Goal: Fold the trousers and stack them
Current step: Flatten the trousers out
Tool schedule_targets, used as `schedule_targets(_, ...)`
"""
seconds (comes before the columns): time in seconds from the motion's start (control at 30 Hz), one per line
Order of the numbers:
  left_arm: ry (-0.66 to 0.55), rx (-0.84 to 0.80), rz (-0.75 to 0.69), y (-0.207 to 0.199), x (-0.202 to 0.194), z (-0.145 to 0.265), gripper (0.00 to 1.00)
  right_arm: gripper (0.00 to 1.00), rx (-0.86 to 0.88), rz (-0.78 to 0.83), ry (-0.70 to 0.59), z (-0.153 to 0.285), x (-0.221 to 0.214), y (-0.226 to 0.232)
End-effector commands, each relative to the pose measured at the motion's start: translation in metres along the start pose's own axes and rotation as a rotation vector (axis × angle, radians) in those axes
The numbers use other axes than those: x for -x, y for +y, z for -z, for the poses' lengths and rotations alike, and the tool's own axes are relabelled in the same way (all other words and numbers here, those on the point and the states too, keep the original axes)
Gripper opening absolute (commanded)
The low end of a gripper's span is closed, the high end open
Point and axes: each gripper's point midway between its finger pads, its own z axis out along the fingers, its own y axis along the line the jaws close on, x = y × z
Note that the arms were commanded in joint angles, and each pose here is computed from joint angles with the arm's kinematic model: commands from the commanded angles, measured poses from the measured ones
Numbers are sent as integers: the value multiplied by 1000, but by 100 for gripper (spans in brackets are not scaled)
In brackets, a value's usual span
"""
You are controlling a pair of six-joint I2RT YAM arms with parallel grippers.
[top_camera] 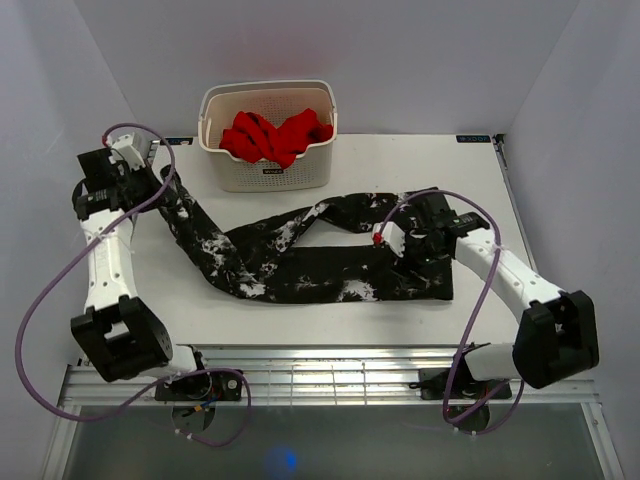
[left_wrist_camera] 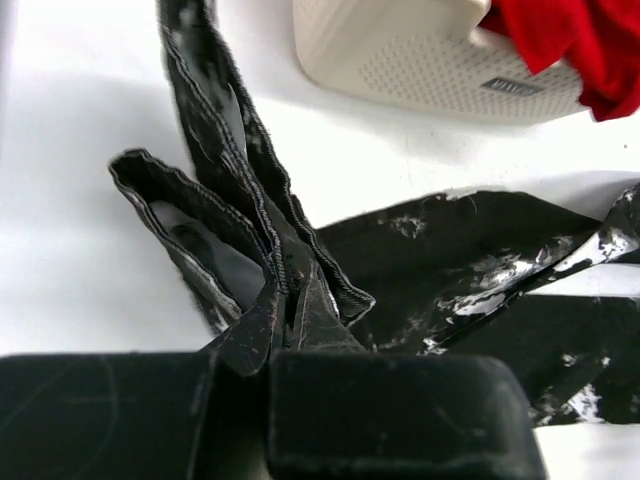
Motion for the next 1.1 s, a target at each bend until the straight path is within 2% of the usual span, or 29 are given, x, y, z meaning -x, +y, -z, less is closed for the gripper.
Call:
schedule_targets(0.0,53,-16,73,-13,-5,-25,0,70,38,40,-92,-10,39,-4)
schedule_targets(0.17,60,54,130,-4,-4,-42,0,72,-11,110,-40,-48,45,-6)
schedule_targets(0.27,96,153,163,15,-12,-55,0,71,-39,122,65,-70,19,-11)
schedule_targets(0.33,132,226,168,27,-22,-68,0,68,-82,125,120,-82,3,-19)
schedule_targets(0.37,146,241,170,29,-27,-73,0,67,-108,124,202,-87,-15,-26)
schedule_targets(0.4,155,254,171,31,-30,-78,0,64,-125,124,227,-90,-21,-30)
schedule_targets(0.47,206,233,177,26,-45,-95,0,62,-153,100,321,-90,-48,-35)
schedule_targets(0.57,236,181,162,8,-59,-114,0,60,-180,55,386,-81,-75,-41)
schedule_targets(0.73,202,40,119,-22,-51,-127,0,58,-211,-35,449,-57,-122,-52)
schedule_targets(0.77,211,25,107,-23,-51,-128,4,58,-199,-44,454,-54,-127,-49)
schedule_targets(0.87,228,-11,25,-21,-45,-116,34,58,-178,-59,454,-46,-133,-41)
schedule_targets(0.9,224,-54,8,-24,-41,-108,42,58,-172,-60,451,-45,-132,-39)
schedule_targets(0.93,240,-61,17,-10,-42,-98,48,58,-168,-63,436,-43,-129,-37)
schedule_targets(1.03,265,-146,-15,17,-39,-73,56,58,-150,-70,434,-38,-129,-29)
schedule_targets(1.07,276,-174,-85,26,-42,-68,57,58,-144,-72,432,-36,-128,-27)
